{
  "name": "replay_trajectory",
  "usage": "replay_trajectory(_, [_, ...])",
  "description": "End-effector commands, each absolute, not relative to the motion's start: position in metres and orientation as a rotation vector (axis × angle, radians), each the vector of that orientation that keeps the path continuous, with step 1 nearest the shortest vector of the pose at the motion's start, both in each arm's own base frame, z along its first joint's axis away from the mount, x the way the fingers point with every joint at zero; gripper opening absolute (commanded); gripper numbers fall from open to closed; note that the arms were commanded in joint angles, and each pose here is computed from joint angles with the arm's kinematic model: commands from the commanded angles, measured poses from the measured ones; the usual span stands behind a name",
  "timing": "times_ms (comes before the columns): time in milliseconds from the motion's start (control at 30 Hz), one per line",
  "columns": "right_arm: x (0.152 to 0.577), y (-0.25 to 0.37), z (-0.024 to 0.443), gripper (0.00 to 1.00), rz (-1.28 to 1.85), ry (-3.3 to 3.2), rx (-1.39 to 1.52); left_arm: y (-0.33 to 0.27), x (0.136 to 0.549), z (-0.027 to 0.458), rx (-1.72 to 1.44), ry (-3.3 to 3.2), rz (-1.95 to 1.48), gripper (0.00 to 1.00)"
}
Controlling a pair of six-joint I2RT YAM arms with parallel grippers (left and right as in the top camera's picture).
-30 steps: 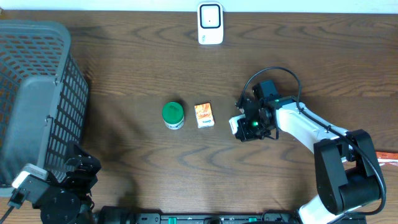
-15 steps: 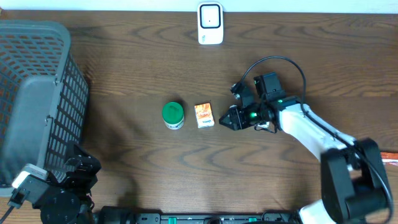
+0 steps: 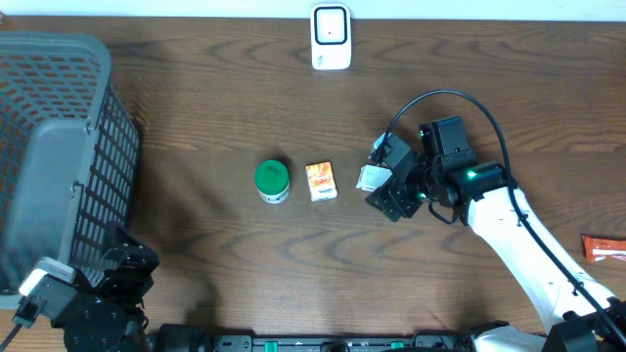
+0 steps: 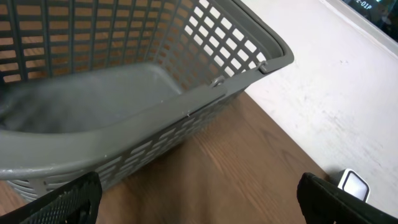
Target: Scan the item barcode
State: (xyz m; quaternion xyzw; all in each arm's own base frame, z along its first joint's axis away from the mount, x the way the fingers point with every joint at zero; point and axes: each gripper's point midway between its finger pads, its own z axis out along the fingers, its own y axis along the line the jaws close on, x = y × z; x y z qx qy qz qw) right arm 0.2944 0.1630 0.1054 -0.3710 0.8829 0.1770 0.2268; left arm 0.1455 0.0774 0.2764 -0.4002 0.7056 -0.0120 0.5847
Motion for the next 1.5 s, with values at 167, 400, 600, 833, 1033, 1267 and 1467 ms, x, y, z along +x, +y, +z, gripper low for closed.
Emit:
replay_trajectory(167, [0.33, 0.145, 0.113, 0.99, 0.195, 2.341, -1.031, 0.079, 0.145, 0.276, -0.94, 1.64, -0.022, 0.98])
replay_trajectory(400, [0.347, 0.114, 0.104, 0.99, 0.096, 2.374, -0.984, 0.079, 0.145, 0.276, -0.94, 1.639, -0.022, 0.98])
replay_trajectory(600, [0.445, 0.043, 0.166, 0.99, -0.353, 2.07, -0.67, 0.079, 0.145, 0.276, -0.94, 1.639, -0.022, 0.98])
replay_trajectory(833, [0.486, 0.065, 0.277, 0.99, -0.3, 1.645, -0.581, 0.079, 0.145, 0.276, -0.94, 1.639, -0.022, 0.98])
replay_trajectory(1033, [0.449, 0.107, 0.221, 0.99, -0.108, 1.793, -1.056, 0.079, 0.145, 0.276, -0.94, 1.639, -0.022, 0.98])
replay_trajectory(1267, [0.409, 0.095, 0.168, 0.99, -0.107, 1.958, -1.292, 0.079, 0.145, 0.276, -0.94, 1.639, -0.022, 0.98])
replay_trajectory(1467, [0.37, 0.11, 0.135, 0.99, 0.127, 2.036, -1.361, 0.079, 0.145, 0.276, -0.94, 1.639, -0.022, 0.98])
